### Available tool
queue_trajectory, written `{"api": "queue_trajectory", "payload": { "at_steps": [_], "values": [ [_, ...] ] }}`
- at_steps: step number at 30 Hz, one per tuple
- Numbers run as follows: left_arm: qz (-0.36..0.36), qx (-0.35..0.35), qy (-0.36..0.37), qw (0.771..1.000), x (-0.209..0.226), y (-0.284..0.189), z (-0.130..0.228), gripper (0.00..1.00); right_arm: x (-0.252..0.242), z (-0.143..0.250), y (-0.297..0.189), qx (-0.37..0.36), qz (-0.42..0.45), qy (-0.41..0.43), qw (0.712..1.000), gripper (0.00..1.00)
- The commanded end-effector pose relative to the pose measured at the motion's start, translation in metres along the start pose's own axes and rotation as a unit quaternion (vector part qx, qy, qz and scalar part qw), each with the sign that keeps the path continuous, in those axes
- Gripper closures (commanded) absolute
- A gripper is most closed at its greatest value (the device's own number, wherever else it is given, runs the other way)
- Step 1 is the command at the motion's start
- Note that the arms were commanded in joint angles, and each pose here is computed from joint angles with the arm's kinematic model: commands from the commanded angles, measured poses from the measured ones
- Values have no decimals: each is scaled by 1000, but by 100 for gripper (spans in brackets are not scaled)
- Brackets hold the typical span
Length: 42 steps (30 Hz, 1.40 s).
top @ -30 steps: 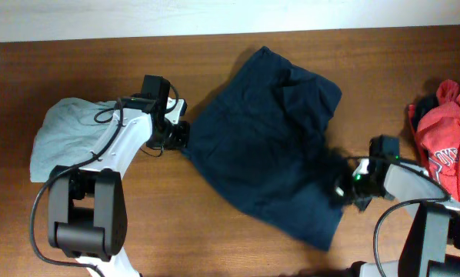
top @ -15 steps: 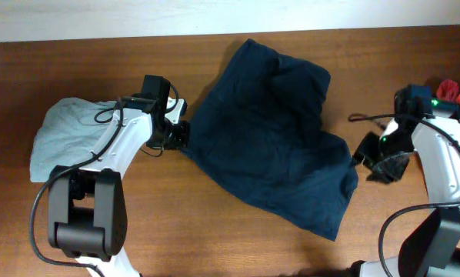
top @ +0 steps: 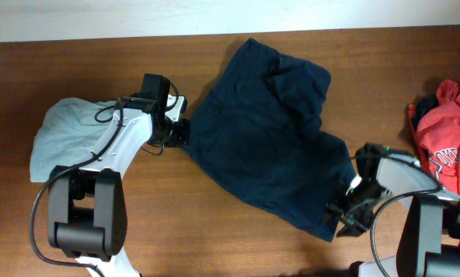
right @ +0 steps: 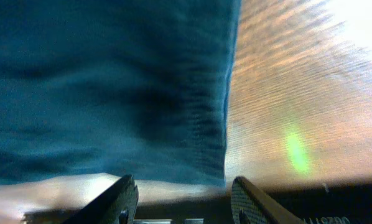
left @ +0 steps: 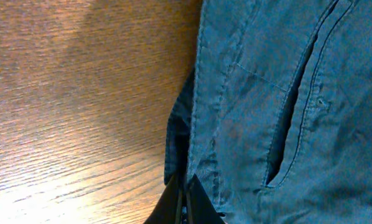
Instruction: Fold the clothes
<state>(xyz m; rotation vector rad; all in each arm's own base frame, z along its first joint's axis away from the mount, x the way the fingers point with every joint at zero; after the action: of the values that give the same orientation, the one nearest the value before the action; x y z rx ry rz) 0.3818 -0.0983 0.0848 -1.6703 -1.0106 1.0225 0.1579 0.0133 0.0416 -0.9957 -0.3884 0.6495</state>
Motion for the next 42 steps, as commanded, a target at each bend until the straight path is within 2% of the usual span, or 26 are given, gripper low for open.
{"api": "queue_trajectory", "payload": {
  "at_steps": [1,5,6,9,11,16,21,25,26,28,30,31,32,38,42],
  "values": [
    [-3,-14,12,1000,-1,-8,-6,98,-10,8,22,17,-1,15,1000,46],
    [-3,-15,12,1000,-1,-8,-6,97,-11,5,33,6,-11,13,1000,48],
    [-3,-14,12,1000,-1,-8,-6,97,-10,3,33,1,-15,11,1000,53],
    [-3,-14,12,1000,-1,-8,-6,98,-2,-4,29,-13,-29,3,999,88],
    [-3,-13,11,1000,-1,-8,-5,99,6,-11,19,-28,-38,-11,999,96],
    [-4,-20,13,1000,-2,-13,-9,100,28,-22,-16,-70,-64,-56,994,96],
    [-7,-48,19,999,-5,-30,-18,100,44,-33,-77,-181,-75,-83,977,96],
    [-11,-50,20,999,-4,-33,-18,100,46,-35,-80,-186,-76,-84,976,96],
    [-11,-50,20,998,-4,-33,-18,100,46,-35,-79,-185,-75,-84,976,76],
    [-11,-52,20,998,-4,-33,-19,99,46,-35,-78,-183,-75,-83,977,51],
    [-11,-52,20,998,-4,-33,-19,100,44,-35,-76,-180,-73,-82,978,32],
    [-11,-52,20,998,-4,-33,-19,100,43,-34,-72,-176,-71,-81,978,27],
    [-11,-52,20,998,-4,-33,-19,99,41,-34,-69,-174,-69,-80,979,24],
    [-11,-53,20,998,-4,-33,-20,100,42,-31,-44,-145,-103,-69,982,23],
    [-11,-53,21,998,-4,-33,-20,100,56,-35,-49,-151,-144,-69,975,27]
  ]
}}
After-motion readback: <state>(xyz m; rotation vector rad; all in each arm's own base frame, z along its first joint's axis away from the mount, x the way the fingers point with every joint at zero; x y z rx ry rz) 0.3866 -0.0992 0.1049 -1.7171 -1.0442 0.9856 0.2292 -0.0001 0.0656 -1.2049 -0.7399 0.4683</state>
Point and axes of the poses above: each gripper's point midway between its finger pads, its own y axis out along the fingers, its own x axis along the line the jaws close on, z = x × y, the point moved 4 cm from there along -y, back along the fingers, and after that the axes turned 10 degrees about y, right-handed, at the moved point
